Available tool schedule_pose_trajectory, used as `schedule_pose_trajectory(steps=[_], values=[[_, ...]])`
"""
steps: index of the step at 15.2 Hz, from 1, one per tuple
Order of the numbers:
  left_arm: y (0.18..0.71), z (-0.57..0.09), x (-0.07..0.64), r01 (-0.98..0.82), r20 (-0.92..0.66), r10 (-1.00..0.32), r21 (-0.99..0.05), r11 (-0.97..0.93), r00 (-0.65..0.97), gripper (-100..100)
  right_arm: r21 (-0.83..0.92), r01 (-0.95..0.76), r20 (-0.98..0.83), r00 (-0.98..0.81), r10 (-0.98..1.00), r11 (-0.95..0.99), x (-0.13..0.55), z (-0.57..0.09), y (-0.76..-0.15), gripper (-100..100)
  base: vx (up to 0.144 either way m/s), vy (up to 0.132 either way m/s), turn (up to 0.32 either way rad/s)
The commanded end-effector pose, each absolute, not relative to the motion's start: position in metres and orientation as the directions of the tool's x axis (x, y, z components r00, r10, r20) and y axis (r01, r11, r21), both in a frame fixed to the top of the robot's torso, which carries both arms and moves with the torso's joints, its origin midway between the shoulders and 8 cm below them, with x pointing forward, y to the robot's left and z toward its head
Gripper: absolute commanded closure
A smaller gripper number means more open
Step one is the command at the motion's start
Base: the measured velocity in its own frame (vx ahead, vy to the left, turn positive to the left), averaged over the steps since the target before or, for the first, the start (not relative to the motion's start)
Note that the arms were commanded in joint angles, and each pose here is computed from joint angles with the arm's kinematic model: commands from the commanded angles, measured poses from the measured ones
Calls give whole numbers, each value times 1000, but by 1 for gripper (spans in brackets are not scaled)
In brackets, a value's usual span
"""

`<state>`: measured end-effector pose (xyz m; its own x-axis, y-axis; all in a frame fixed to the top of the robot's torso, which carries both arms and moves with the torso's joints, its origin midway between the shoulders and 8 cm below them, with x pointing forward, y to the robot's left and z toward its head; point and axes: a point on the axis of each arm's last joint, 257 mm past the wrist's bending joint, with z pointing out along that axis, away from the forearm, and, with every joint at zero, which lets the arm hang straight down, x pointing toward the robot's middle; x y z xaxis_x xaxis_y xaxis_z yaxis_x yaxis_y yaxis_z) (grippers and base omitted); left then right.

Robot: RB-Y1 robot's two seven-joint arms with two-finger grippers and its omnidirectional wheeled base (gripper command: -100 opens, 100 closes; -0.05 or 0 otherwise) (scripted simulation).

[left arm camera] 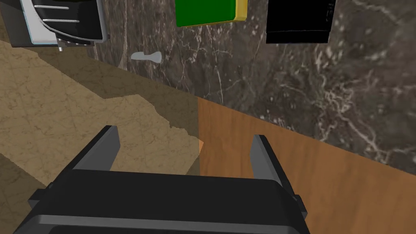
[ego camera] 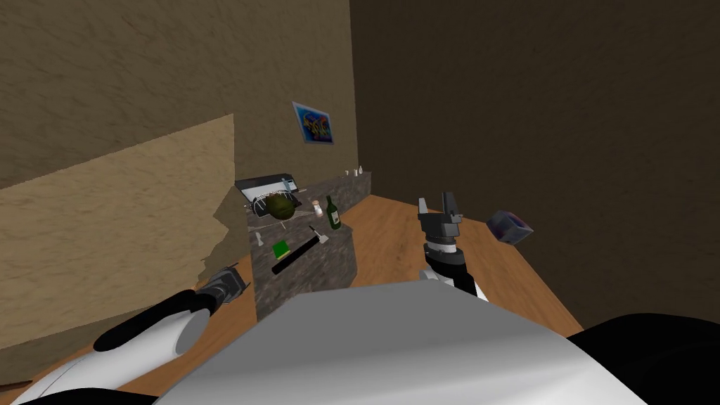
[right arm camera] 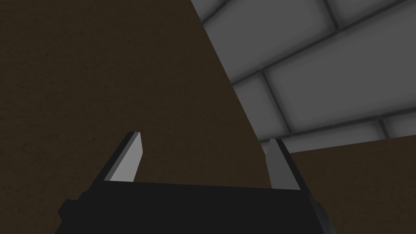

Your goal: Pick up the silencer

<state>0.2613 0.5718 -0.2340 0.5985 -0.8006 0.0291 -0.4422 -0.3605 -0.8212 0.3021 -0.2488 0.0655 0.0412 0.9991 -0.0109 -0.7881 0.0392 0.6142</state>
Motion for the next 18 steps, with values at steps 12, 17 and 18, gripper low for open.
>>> schedule_pose_trajectory(steps=[12,17,18], values=[[592,-273,188,-476,42,-660,-660,-582,750,-100,614,-788,-11,41,999,39,302,65,-249,0,90,-61,-82],[594,-286,161,-459,45,-599,-596,-658,800,-100,614,-788,-11,41,999,39,302,66,-249,0,100,-52,-88],[594,-291,149,-448,45,-569,-566,-692,821,-100,614,-788,-11,41,999,39,302,66,-249,0,96,-52,-119]])
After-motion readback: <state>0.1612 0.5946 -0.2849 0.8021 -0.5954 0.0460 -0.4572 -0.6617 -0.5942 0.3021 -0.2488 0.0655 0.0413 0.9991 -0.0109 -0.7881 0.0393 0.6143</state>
